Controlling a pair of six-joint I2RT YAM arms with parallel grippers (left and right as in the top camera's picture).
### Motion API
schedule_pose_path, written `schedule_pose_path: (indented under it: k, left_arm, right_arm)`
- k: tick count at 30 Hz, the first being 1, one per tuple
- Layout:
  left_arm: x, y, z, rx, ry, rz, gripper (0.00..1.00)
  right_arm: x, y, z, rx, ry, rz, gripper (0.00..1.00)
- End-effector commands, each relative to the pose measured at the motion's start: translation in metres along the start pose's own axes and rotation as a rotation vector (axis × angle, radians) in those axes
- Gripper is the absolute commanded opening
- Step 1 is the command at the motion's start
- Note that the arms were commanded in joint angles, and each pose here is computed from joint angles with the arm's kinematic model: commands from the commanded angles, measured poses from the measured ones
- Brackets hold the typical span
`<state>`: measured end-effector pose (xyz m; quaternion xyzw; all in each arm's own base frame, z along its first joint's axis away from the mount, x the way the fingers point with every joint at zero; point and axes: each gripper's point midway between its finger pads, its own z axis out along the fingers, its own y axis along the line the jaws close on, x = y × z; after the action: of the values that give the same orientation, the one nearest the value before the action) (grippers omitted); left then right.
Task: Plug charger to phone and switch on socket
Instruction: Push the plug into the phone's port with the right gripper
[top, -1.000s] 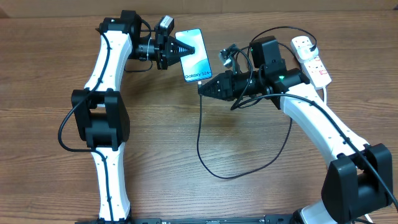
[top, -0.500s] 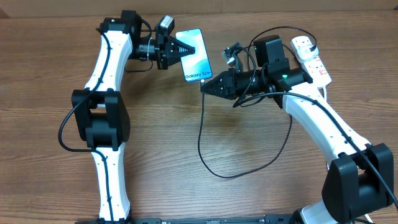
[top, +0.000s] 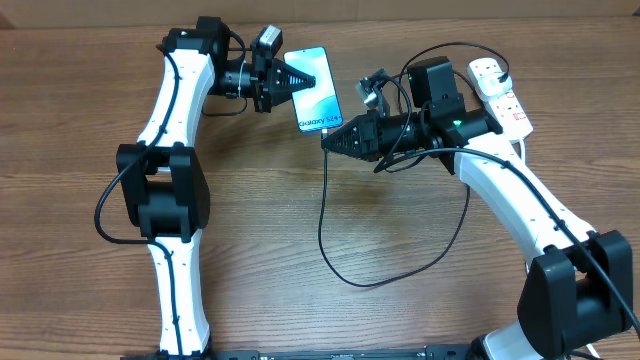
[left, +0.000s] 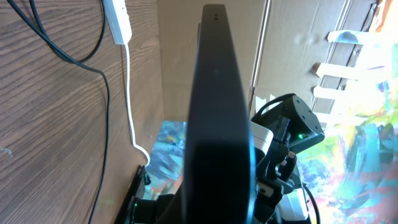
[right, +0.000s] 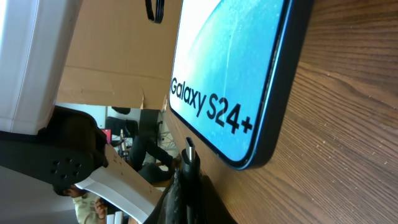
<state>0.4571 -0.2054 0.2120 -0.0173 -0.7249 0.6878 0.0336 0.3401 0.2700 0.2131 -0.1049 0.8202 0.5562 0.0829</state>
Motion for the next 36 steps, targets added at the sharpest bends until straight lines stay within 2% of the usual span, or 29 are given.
schedule_pose_path:
  k: [1,36]
  left_arm:
    - [0.0048,-0.03,0.0019,0.063,0.007,0.059,0.04]
    - [0.007,-0.0303,0.0074,0.063,0.02,0.047,0.04]
  right_arm:
    - [-0.0018,0.0108,0.0005,-0.033,0.01,-0.014,0.04]
    - [0.0029,0.0044,0.0007,-0.006,0.02,0.025,0.04]
